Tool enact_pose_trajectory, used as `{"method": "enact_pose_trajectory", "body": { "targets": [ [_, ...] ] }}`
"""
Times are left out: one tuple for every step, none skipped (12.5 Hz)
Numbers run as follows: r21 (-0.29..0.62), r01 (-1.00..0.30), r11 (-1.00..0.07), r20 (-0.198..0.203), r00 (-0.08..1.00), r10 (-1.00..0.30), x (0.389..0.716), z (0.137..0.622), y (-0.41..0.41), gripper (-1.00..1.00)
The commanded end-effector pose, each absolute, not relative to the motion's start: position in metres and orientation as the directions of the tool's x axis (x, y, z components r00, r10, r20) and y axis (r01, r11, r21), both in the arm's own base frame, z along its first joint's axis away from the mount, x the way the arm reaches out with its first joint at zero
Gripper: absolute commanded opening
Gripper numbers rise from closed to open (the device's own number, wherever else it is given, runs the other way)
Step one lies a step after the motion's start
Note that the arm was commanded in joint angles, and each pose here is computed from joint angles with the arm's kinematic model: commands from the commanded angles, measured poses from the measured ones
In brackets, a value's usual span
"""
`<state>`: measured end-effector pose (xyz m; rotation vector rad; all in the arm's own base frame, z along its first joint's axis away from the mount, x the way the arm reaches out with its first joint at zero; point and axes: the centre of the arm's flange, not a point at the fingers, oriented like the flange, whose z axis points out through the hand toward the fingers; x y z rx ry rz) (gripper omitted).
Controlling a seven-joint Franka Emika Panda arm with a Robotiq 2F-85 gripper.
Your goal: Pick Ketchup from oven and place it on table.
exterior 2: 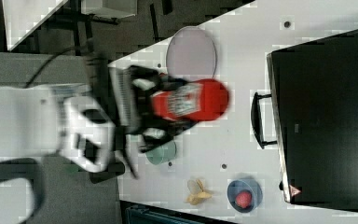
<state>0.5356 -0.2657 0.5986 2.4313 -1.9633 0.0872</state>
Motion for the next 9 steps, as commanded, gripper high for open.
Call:
{"method": "enact_pose_trajectory", "body": {
  "targets": [
    [0.009,-0.916,-0.400,0.020,0.400,-0.916,0.572,0.597,-0.165,0.27],
    [0.021,-0.891,-0.454,0.002,0.454,-0.891,0.580,0.592,-0.131,0.27],
    [0.031,-0.863,-0.504,-0.014,0.504,-0.864,0.586,0.584,-0.100,0.27],
    [0.042,-0.836,-0.547,-0.031,0.547,-0.837,0.590,0.574,-0.071,0.27],
    [0.057,-0.809,-0.585,-0.051,0.583,-0.811,0.591,0.562,-0.045,0.27],
    [0.076,-0.786,-0.614,-0.072,0.610,-0.789,0.591,0.546,-0.024,0.27],
    [0.101,-0.766,-0.634,-0.097,0.627,-0.773,0.588,0.528,-0.009,0.27],
    [0.126,-0.751,-0.648,-0.119,0.637,-0.762,0.584,0.507,0.001,0.27],
    [0.146,-0.741,-0.655,-0.131,0.642,-0.756,0.580,0.487,0.006,0.27]
  ]
}}
